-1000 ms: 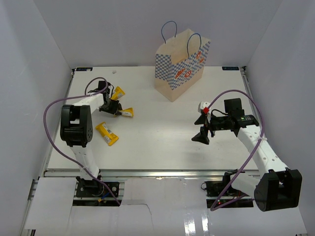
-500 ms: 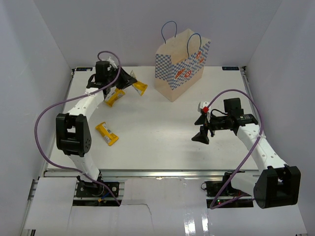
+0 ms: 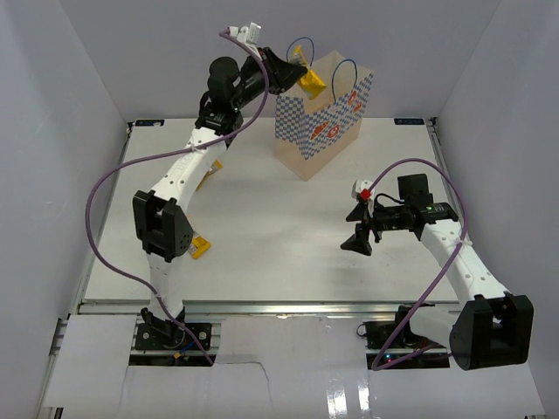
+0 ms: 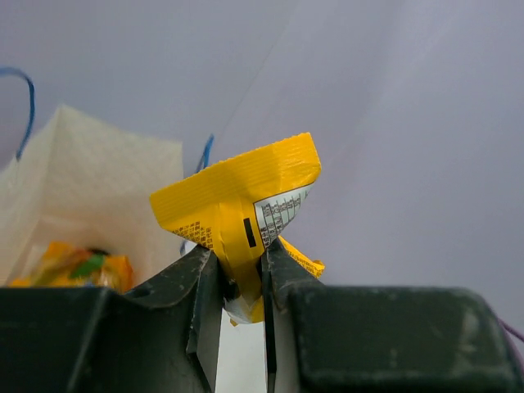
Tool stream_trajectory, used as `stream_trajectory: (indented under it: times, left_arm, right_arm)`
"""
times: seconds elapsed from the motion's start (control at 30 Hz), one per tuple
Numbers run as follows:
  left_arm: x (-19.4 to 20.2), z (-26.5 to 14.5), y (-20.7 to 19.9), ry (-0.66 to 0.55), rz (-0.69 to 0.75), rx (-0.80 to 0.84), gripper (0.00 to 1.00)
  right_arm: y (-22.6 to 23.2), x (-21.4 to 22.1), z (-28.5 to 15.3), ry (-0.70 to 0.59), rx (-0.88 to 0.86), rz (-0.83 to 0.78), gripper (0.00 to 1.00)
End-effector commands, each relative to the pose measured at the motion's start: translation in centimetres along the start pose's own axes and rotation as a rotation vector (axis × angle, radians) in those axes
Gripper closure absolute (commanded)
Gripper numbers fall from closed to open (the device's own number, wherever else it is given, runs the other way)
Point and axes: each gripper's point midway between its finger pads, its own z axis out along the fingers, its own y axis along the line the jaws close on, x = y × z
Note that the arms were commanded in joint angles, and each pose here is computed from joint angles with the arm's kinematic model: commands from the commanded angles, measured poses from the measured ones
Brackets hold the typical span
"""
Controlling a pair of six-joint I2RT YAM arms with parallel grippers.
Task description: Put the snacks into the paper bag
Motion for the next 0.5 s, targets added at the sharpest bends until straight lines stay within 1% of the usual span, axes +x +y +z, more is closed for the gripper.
stream_trajectory:
  times: [0.0,0.07,0.1,0.13,0.23,0.27,0.3,0.4,0.43,0.47]
  left_arm:
    - [-1.6,3.0,1.6,-0.133,0.069,-0.067,1.00]
    - [-1.7,4.2,2.2,-0.180,0.083,-0.098,1.00]
    - [-3.1,4.6,1.9,-0.232,0.098,-0.102,1.00]
    - [-2.4,5.3,3.7,-0.258,0.097,-0.160,1.00]
    - [-3.2,5.6,5.0,-0.340,0.153,-0.229,1.00]
    - [-2.5,5.9,5.7,-0.339,0.160,-0.241,0.99]
    - [-2.5,6.0,5.8,-0.345,0.160,-0.239,0.93]
    - [-1.0,6.5,5.7,-0.303,0.152,-0.209,0.80]
    - [0.3,6.6,5.6,-0.268,0.149,-0.190,0.65]
    - [0.1,6.4,5.2,-0.264,0.150,-0.181,0.57]
  right_arm:
    - [0.0,-0.3,-0.1,-0.025,0.006,-0.029,0.04]
    - [0.1,-0.4,0.0,-0.032,0.004,-0.023,0.04]
    - [0.1,-0.4,0.0,-0.033,0.005,-0.023,0.04]
    - [0.1,-0.5,-0.1,-0.035,0.006,-0.022,0.04]
    - [0.2,-0.5,-0.1,-0.035,0.009,-0.023,0.04]
    - [0.3,-0.4,-0.1,-0.033,0.006,-0.020,0.04]
    - [0.2,-0.4,-0.1,-0.034,0.008,-0.020,0.04]
    - [0.2,-0.5,-0.1,-0.038,0.008,-0.021,0.04]
    - [0.2,-0.4,0.0,-0.038,0.005,-0.017,0.04]
    - [0.3,-0.3,0.1,-0.038,0.002,-0.014,0.04]
